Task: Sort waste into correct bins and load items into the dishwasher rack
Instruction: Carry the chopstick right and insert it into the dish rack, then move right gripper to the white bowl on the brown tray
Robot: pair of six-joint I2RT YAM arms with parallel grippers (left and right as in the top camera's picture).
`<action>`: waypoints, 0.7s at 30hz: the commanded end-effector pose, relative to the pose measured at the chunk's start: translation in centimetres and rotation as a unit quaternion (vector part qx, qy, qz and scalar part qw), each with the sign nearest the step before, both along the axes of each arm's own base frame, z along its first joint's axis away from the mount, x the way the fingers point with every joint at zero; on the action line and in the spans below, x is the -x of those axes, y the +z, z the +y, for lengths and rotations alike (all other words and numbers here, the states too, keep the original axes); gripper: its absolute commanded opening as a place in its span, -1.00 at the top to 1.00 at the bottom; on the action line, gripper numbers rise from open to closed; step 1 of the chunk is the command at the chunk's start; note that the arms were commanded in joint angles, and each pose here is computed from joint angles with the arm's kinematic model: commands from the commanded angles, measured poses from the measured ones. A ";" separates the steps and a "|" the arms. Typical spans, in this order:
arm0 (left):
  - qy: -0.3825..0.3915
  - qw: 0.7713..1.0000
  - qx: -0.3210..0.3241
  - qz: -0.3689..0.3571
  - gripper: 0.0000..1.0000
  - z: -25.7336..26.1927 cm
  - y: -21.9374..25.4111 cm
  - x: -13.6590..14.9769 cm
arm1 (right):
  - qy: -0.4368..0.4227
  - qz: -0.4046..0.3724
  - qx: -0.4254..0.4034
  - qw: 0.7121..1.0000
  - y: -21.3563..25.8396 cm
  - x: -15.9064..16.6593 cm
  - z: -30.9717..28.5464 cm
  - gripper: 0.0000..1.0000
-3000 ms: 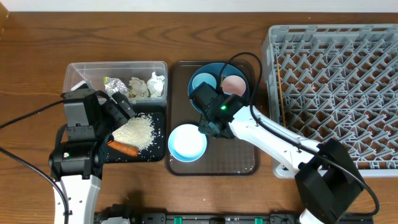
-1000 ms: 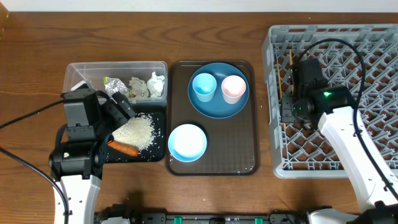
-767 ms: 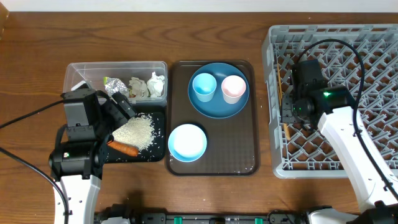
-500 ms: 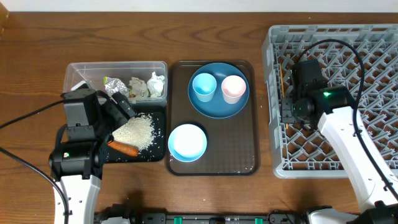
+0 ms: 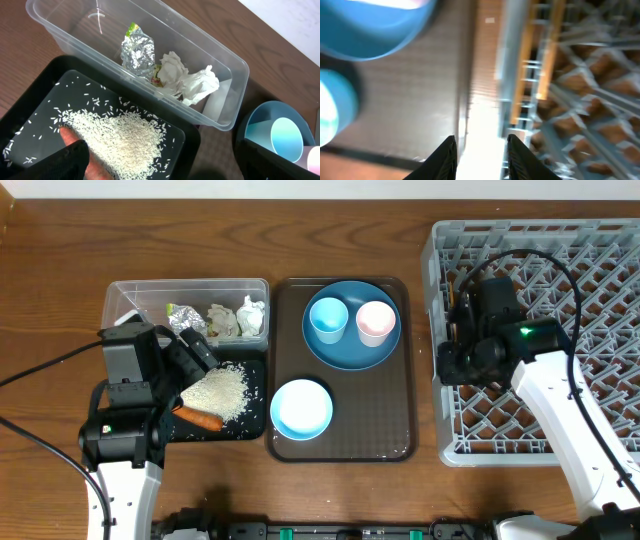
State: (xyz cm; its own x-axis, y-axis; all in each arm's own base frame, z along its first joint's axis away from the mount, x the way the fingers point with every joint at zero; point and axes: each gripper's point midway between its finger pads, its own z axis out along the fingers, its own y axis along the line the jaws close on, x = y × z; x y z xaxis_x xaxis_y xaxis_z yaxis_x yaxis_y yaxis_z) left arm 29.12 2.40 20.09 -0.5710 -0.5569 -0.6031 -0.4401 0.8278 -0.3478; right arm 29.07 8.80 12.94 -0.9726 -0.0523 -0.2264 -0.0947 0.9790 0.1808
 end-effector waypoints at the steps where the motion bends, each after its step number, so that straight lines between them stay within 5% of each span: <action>1: 0.001 1.000 -0.006 -0.008 -0.91 0.3 0.8 -0.2 | 0.054 -0.016 -0.105 0.993 2.9 -0.2 3.9 0.38; 7: 0.001 1.000 -0.006 -0.008 -0.91 0.3 0.7 -0.2 | 0.131 -0.031 -0.177 0.975 4.9 0.7 9.3 0.40; 21: 0.001 1.000 -0.006 -0.008 -0.90 0.3 0.8 -0.2 | 0.306 -0.116 -0.103 0.939 4.2 4.7 19.9 0.33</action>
State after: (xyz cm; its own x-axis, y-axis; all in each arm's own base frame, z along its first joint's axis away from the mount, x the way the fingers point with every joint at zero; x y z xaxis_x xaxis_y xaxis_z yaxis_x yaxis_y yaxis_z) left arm 29.12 2.40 20.09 -0.5708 -0.5573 -0.6030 -0.4404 0.8276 -0.3480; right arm 24.51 27.57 17.50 -0.7459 -0.4676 -0.4744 -0.6471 0.6775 0.3497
